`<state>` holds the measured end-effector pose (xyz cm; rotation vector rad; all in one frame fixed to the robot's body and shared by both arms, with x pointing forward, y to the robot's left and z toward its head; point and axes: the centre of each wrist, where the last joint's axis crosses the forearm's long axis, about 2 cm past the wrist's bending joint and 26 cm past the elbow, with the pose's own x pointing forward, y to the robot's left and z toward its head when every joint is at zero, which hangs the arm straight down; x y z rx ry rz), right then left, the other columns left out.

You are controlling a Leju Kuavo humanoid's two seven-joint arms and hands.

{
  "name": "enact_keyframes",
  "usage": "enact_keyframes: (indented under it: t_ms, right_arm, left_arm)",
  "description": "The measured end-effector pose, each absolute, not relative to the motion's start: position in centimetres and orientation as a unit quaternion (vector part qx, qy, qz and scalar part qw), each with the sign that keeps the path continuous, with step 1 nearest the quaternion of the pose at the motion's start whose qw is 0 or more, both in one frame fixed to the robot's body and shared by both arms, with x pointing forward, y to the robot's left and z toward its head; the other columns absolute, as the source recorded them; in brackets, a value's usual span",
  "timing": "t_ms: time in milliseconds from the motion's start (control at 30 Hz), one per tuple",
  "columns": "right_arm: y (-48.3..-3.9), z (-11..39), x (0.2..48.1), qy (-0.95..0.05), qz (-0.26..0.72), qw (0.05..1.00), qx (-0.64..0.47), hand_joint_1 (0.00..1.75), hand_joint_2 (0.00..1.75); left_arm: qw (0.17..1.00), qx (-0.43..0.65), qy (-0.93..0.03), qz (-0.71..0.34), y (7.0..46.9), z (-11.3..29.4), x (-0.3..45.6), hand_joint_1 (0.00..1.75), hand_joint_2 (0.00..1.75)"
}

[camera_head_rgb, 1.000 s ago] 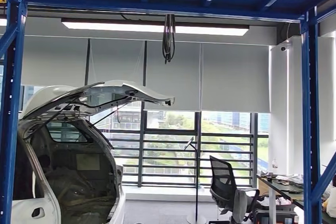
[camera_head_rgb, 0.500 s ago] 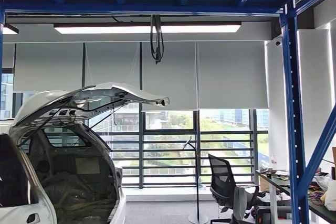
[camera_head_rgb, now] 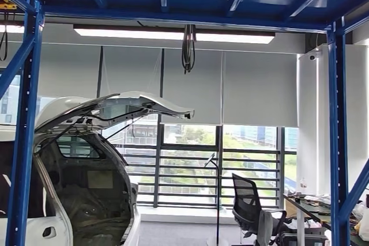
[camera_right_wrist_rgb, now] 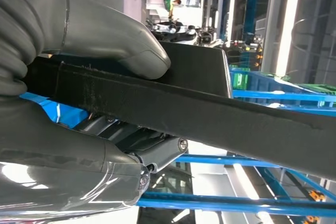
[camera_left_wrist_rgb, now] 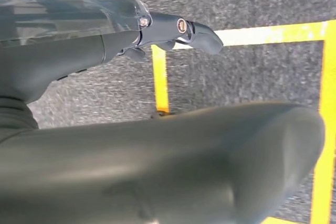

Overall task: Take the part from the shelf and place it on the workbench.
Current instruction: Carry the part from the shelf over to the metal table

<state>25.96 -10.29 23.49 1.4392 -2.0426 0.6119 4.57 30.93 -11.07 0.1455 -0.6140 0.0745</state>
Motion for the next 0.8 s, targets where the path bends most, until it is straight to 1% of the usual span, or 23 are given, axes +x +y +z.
enact_keyframes:
  t_ms: [300, 800]
  right_arm:
    - [-10.3, 23.6, 26.1, -0.759, 0.228, 0.275, 0.544, 1.75, 1.75]
    - [-10.2, 23.4, 25.8, -0.755, 0.222, 0.269, 0.555, 1.75, 1.75]
  left_arm:
    - [0.956, 0.079, -0.281, 0.032, 31.9, -11.1, 3.9, 0.00, 1.75]
    - [0.956, 0.089, -0.278, 0.030, 33.0, -11.1, 3.6, 0.00, 1.75]
